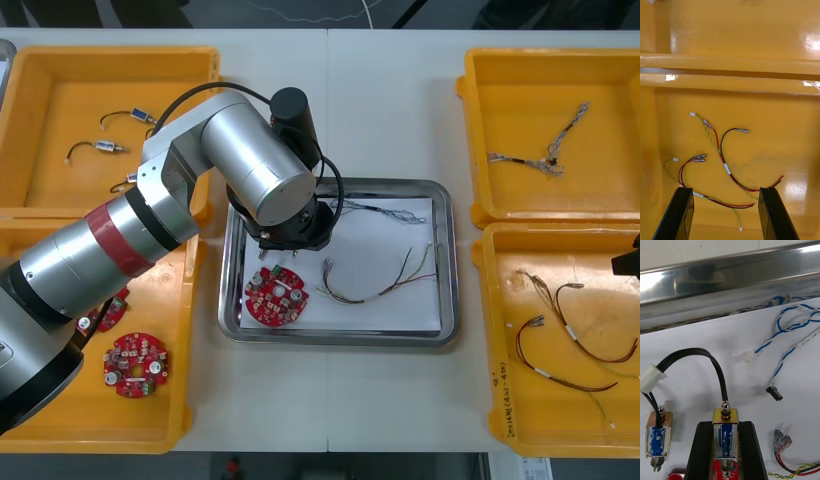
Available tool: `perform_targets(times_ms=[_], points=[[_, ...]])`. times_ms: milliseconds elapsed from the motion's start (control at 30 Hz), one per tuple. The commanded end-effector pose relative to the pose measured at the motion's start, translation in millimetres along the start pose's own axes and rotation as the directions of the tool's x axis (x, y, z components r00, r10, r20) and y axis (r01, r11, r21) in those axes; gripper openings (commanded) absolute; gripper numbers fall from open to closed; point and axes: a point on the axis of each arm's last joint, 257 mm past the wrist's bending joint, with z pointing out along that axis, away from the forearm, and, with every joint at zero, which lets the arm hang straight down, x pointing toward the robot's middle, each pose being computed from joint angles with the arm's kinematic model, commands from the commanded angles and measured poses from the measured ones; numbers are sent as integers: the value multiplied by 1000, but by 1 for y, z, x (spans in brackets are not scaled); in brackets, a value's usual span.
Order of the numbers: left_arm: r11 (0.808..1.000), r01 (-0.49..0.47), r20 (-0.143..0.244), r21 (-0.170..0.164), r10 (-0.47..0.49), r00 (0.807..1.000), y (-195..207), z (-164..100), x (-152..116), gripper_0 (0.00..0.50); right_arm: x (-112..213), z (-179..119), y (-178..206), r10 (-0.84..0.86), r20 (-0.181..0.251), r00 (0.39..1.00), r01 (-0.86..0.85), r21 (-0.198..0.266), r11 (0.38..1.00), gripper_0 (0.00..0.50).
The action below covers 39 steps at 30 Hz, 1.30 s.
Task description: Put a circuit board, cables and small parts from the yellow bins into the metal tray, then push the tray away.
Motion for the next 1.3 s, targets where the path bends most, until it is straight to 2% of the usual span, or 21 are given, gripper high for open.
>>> perform_targets(times_ms=[33,67,100,133,200,367,567,1000,1167,1267,1300], points=[[999,49,12,0,-49,999,-3,2,1,207,1,-6,0,49,14,999,-49,-1,999,500],[999,50,15,-1,-49,999,-2,2,1,264,1,-6,1,48,15,999,-48,-1,999,500],[999,51,15,-3,-51,999,-1,2,1,373,1,-6,1,51,15,999,-51,-1,999,500],[999,50,18,-5,-50,999,-1,2,0,460,1,-6,1,51,15,999,-51,-1,999,500],[999,50,19,-5,-50,999,-1,2,0,494,1,-6,1,52,13,999,-52,-2,999,500],[998,56,18,-4,-56,998,-1,2,0,499,0,-8,3,47,19,999,-46,-4,999,500],[997,77,30,13,-77,997,-3,-11,-7,500,0,-8,3,52,19,998,-52,-5,999,500],[991,136,56,12,-137,989,20,-87,-25,500,-2,-12,2,41,26,999,-41,9,999,500],[984,177,62,12,-178,982,47,-113,-21,500,-9,-23,17,-77,46,996,75,25,997,500],[981,192,76,13,-193,978,63,-123,-12,500,-13,-30,38,-172,64,983,171,24,985,500],[980,198,79,4,-198,977,71,-126,-7,500,-14,-32,49,-208,71,976,208,12,978,500]])
